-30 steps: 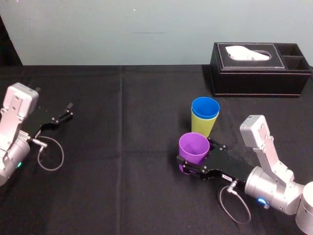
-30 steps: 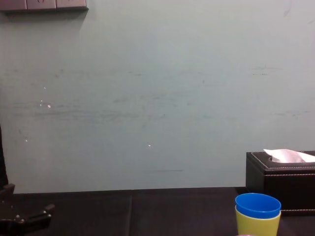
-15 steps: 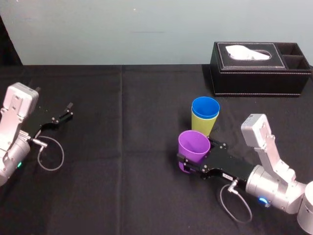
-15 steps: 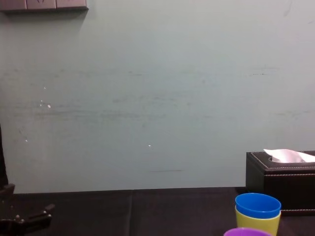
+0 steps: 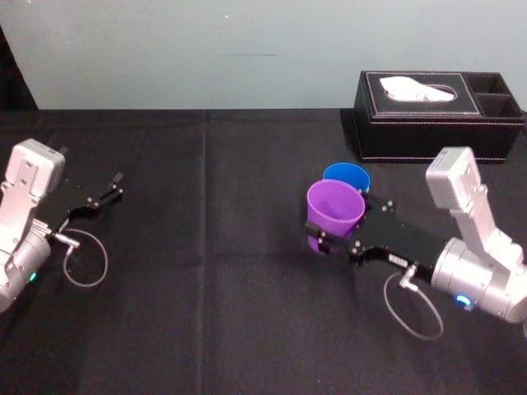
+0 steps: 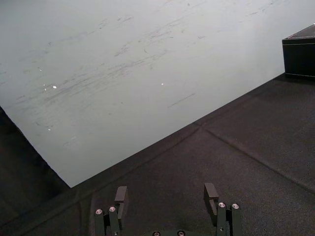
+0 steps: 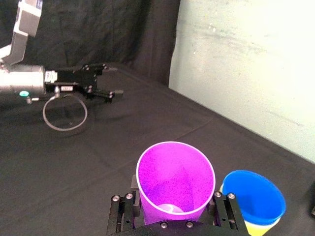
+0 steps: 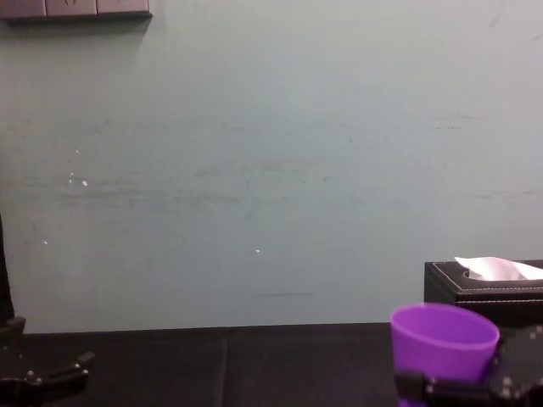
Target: Stack the three plastic cups sequentially using one hand.
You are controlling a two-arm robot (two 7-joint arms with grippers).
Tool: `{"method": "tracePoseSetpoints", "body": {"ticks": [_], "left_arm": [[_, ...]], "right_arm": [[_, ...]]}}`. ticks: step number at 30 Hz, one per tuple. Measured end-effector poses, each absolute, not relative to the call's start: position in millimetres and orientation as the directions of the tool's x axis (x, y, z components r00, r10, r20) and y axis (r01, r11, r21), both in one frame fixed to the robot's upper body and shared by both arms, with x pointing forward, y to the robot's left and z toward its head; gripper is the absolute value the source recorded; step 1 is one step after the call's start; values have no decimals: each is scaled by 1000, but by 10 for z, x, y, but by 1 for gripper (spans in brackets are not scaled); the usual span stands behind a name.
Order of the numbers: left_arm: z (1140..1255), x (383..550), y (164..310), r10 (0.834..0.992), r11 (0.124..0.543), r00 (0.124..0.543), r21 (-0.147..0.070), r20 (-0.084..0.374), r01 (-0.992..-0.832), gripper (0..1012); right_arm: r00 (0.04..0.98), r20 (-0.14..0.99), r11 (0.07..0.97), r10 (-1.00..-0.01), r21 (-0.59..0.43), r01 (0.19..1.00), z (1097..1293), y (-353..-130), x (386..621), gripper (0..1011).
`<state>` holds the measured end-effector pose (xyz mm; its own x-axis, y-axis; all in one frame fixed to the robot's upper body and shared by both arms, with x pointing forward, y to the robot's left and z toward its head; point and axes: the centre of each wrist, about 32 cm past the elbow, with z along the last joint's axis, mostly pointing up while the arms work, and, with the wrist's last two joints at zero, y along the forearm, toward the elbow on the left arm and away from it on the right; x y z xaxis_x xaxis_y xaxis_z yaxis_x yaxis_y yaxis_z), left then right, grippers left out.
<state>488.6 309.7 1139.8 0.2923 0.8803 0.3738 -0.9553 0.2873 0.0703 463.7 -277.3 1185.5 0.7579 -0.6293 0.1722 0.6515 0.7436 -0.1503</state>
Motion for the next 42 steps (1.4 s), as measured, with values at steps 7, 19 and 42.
{"method": "tracePoseSetpoints", "body": {"ticks": [7,19,42], "left_arm": [[11398,4886,3097,880,287,292,70,374,-955,1011],[11398,4886,3096,880,287,292,70,374,-955,1011],[11398,4886,3097,880,287,292,70,374,-955,1011]], "right_arm": [[750,205,743,-629,-128,657,12101,-2821,4767,729],[731,197,724,-653,-120,679,12337,-2868,5054,729],[698,176,685,-694,-136,716,12272,-2887,5292,729]]}}
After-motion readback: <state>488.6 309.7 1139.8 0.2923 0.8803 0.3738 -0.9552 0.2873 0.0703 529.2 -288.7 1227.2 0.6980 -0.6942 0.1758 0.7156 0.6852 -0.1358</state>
